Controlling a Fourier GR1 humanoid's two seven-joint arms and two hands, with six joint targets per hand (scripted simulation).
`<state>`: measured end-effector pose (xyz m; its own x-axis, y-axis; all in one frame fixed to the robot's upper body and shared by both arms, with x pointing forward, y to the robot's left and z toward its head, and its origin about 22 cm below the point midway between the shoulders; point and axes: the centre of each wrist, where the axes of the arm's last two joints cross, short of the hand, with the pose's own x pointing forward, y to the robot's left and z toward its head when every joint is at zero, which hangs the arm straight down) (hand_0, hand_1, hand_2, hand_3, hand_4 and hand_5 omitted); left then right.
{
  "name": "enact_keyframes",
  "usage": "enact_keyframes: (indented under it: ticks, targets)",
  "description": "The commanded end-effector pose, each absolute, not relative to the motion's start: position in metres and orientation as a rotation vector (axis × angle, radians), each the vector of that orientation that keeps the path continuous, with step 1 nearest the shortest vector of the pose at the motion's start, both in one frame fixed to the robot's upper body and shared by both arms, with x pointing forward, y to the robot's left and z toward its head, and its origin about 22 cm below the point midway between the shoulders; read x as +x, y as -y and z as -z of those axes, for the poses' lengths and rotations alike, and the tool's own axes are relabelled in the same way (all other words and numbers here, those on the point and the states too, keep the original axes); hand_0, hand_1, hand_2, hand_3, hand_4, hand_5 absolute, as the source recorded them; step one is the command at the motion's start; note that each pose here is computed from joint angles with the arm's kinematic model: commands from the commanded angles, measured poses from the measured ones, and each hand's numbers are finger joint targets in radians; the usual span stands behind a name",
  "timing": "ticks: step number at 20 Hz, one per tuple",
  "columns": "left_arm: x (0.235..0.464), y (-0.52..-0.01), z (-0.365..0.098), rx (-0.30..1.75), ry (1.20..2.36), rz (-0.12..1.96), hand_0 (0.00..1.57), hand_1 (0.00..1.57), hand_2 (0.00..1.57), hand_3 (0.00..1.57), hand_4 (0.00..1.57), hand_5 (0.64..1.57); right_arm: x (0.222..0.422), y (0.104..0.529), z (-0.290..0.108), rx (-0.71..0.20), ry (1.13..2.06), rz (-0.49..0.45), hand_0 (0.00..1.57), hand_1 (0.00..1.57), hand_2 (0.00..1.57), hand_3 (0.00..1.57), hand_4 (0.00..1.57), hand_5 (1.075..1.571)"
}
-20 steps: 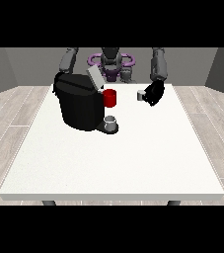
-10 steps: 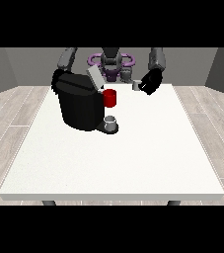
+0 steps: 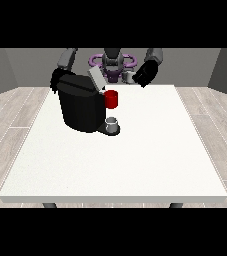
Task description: Insert the coffee pod into the coffee machine and close the lid
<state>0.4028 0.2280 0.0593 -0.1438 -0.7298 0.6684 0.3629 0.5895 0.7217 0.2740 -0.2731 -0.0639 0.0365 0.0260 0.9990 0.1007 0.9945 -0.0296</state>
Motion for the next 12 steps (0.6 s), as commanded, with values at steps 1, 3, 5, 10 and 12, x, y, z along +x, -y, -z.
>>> enact_keyframes:
  ticks: [1, 3, 5, 10, 12]
  targets:
    - [0.423, -0.195, -0.111, 0.354, 1.484, 0.959, 1.34, 1.34, 1.40, 1.38, 0.65, 1.571, 0.288, 0.261, 0.061, -0.086, 1.583, 0.069, 0.00, 0.00, 0.00, 0.00, 0.18, 1.571]
    - [0.421, -0.213, -0.108, 0.313, 1.500, 0.918, 1.36, 1.36, 1.41, 1.36, 0.66, 1.571, 0.276, 0.255, 0.068, -0.063, 1.570, 0.084, 0.00, 0.00, 0.00, 0.00, 0.21, 1.571]
    - [0.428, -0.213, -0.130, 0.315, 1.518, 0.894, 1.40, 1.40, 1.43, 1.37, 0.66, 1.571, 0.289, 0.274, 0.053, -0.064, 1.575, 0.063, 0.00, 0.00, 0.00, 0.00, 0.22, 1.571]
    - [0.433, -0.207, -0.143, 0.376, 1.554, 0.846, 1.51, 1.51, 1.47, 1.13, 0.63, 1.571, 0.299, 0.300, 0.036, -0.014, 1.638, 0.030, 0.00, 0.00, 0.00, 0.00, 0.02, 1.571]
    - [0.436, -0.197, -0.146, 0.387, 1.546, 0.834, 1.35, 1.35, 1.40, 1.32, 0.61, 1.571, 0.297, 0.287, 0.044, -0.009, 1.656, 0.009, 0.00, 0.00, 0.00, 0.00, 0.14, 1.571]
